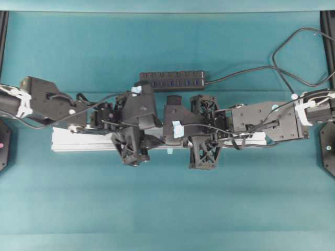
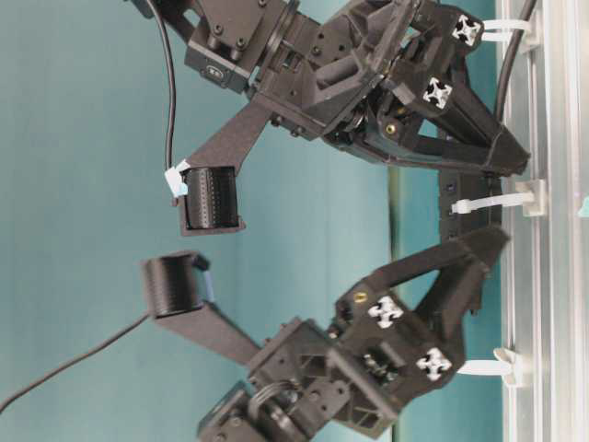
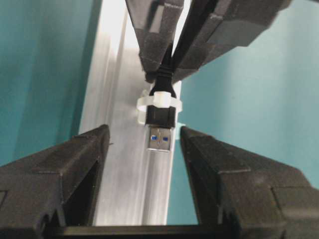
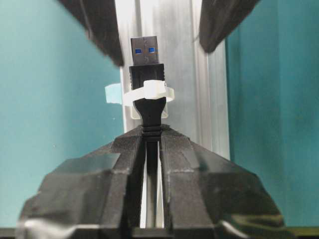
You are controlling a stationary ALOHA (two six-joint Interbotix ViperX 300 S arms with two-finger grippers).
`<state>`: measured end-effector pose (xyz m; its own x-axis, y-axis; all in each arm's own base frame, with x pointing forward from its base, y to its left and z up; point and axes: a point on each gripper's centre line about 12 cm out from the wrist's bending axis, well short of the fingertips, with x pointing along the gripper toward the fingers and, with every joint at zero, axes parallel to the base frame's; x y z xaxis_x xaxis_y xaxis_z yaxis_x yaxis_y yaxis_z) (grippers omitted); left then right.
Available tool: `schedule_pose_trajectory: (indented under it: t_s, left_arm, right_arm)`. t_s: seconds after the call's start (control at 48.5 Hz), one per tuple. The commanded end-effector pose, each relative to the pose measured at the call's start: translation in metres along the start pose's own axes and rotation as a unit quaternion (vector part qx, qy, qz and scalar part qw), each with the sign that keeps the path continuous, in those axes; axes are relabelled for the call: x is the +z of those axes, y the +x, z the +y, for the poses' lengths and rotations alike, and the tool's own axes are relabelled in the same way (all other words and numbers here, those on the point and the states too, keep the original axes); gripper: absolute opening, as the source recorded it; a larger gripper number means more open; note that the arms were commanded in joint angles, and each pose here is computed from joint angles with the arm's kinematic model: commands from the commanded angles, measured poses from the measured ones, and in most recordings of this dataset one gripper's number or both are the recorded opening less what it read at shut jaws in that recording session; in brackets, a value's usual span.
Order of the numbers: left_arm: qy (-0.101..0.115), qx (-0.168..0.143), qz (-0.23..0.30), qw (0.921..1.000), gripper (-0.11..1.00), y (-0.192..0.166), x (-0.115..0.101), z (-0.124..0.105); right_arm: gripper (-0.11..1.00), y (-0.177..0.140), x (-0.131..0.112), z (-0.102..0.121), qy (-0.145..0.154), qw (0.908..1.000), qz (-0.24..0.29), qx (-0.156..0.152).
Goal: Pass the USB cable through three rings with both arms.
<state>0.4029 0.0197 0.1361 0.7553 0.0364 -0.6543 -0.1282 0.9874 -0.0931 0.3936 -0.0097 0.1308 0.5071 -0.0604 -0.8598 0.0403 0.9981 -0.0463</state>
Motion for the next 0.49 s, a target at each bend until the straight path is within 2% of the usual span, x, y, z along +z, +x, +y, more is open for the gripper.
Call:
schedule_pose_trajectory:
  t_s: [0.0,0.309,0.474]
  left_arm:
    - [0.002,-0.002,-0.012,0.9999,0.6,-0.0007,0.0079,-0.0016]
    - [0.002,-0.002,-0.009,1.0,0.59,0.0018,0.006,-0.0014]
    - [0.003,-0.003,-0.014,0.9999,0.5,0.0065,0.0073,-0.0016]
  right_arm:
    - [-0.07,-0.0047,0.006,0.0018,-0.002,0.9999,-0.013,0.002]
    - [-0.07,-0.0045,0.0058,0.0019,-0.002,0.9999,-0.014,0.003]
    - [-0.07,-0.0045,0.0058,0.0018,-0.002,0.9999,-0.014,0.002]
